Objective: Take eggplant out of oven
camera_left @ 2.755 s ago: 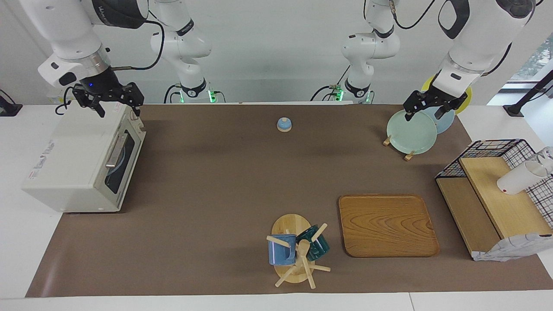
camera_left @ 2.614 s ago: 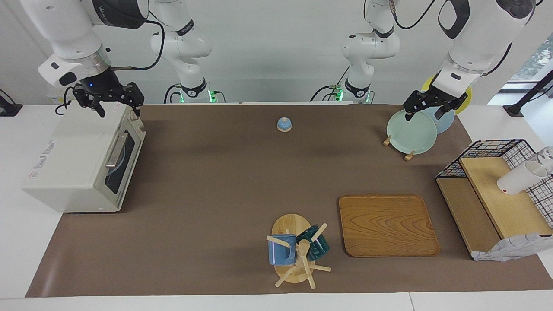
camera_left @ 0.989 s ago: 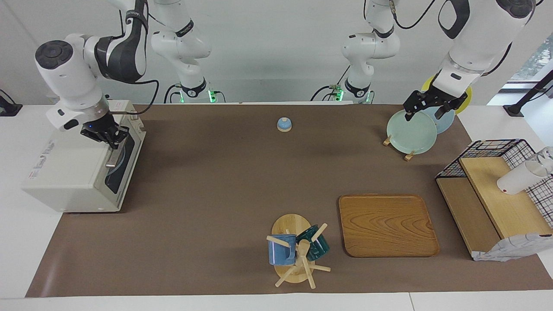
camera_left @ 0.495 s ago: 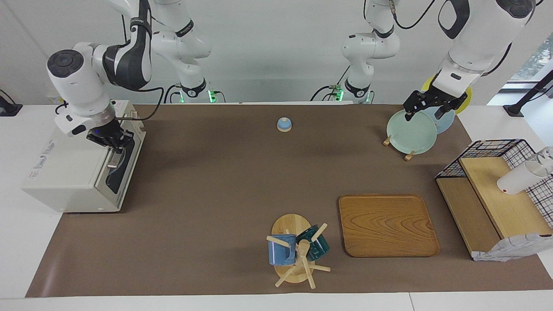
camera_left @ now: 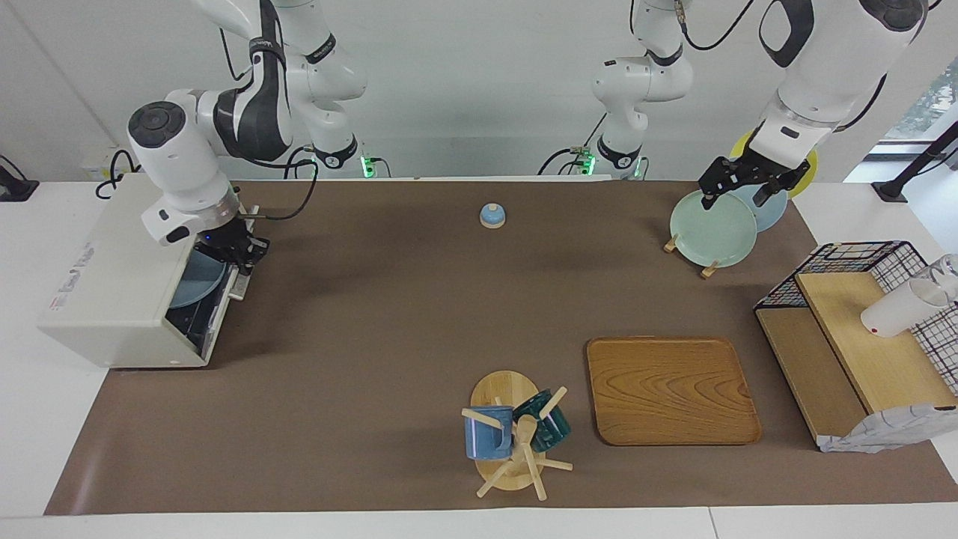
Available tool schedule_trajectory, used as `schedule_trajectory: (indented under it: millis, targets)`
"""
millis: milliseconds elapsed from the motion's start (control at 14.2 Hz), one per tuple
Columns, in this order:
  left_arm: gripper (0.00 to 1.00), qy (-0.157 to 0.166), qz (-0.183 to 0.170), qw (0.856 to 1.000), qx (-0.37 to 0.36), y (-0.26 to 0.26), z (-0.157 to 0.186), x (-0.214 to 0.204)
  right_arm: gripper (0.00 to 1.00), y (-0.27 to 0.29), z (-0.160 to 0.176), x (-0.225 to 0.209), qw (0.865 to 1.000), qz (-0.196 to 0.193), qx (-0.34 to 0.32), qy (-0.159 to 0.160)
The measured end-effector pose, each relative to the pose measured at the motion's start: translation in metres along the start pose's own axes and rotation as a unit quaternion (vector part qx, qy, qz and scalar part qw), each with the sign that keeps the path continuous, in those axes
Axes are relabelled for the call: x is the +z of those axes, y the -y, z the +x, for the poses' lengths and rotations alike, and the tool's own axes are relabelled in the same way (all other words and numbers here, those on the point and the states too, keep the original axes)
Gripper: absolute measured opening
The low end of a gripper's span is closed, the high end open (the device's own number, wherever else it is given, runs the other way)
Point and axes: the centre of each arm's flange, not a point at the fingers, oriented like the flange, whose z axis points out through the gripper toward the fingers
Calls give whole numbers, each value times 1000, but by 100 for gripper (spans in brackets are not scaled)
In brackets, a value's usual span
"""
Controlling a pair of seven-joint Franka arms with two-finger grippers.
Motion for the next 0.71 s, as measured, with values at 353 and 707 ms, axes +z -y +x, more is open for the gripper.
schedule_trajectory:
  millis: [353,707]
  targets:
    - [100,0,0,1000,0,0,0,0,1,33,-3,46,1000,13,-12,-12]
    - [100,0,0,1000,0,0,0,0,1,51,2,90,1000,12,-20,-3]
